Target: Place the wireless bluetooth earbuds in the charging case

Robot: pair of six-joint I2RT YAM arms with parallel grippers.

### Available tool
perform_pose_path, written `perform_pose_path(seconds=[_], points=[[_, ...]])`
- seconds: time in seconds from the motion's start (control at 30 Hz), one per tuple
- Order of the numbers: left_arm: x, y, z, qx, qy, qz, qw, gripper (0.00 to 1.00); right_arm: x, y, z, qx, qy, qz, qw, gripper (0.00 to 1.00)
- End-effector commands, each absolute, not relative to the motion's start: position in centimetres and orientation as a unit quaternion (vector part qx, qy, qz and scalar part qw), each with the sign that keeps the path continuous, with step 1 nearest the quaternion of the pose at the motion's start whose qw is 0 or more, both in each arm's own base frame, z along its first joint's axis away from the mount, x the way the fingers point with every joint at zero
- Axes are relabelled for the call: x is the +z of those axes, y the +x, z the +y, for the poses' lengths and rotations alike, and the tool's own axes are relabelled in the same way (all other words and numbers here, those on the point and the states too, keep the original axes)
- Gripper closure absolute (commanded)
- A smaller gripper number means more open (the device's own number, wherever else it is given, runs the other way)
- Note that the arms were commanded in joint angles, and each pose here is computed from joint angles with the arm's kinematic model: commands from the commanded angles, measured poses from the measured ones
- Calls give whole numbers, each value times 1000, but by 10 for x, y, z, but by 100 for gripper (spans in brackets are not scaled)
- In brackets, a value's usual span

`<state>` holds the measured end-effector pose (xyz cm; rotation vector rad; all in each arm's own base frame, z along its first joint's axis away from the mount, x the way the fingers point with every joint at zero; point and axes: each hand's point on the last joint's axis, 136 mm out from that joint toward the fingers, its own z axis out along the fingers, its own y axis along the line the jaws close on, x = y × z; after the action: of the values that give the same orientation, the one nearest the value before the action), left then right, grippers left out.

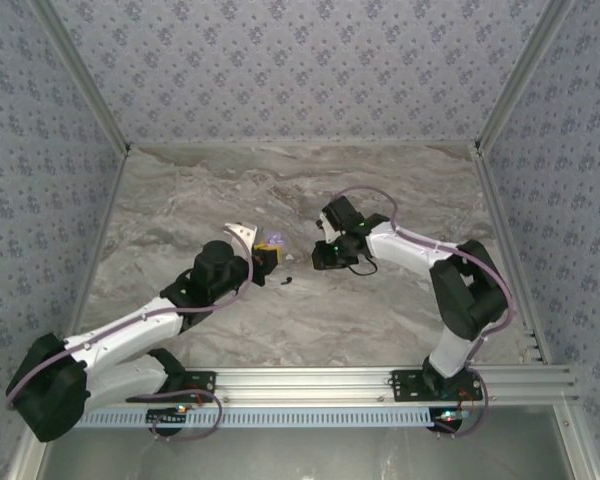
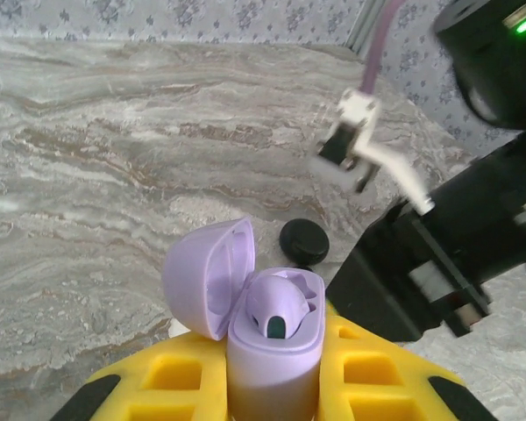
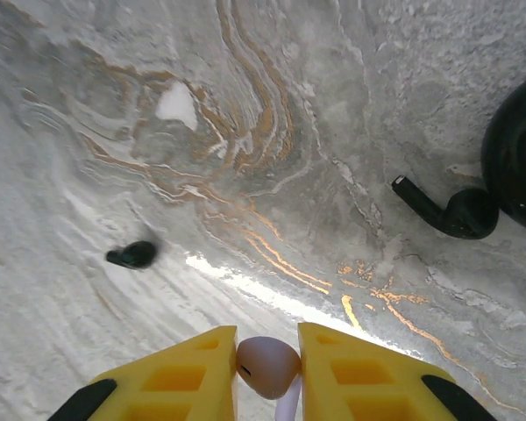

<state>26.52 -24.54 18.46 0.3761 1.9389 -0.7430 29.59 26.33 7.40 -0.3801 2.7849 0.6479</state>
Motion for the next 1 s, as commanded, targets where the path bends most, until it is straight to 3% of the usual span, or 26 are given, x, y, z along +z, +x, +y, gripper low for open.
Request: perform_pose_path(seconds=[0.0,0.97], points=[[195,274,-246,-317,130,789,510,89,102,299,271,279,-123,940,153,78],[191,268,-294,-410,182,753,482,89,235,306,284,410,-155,860,259,76]])
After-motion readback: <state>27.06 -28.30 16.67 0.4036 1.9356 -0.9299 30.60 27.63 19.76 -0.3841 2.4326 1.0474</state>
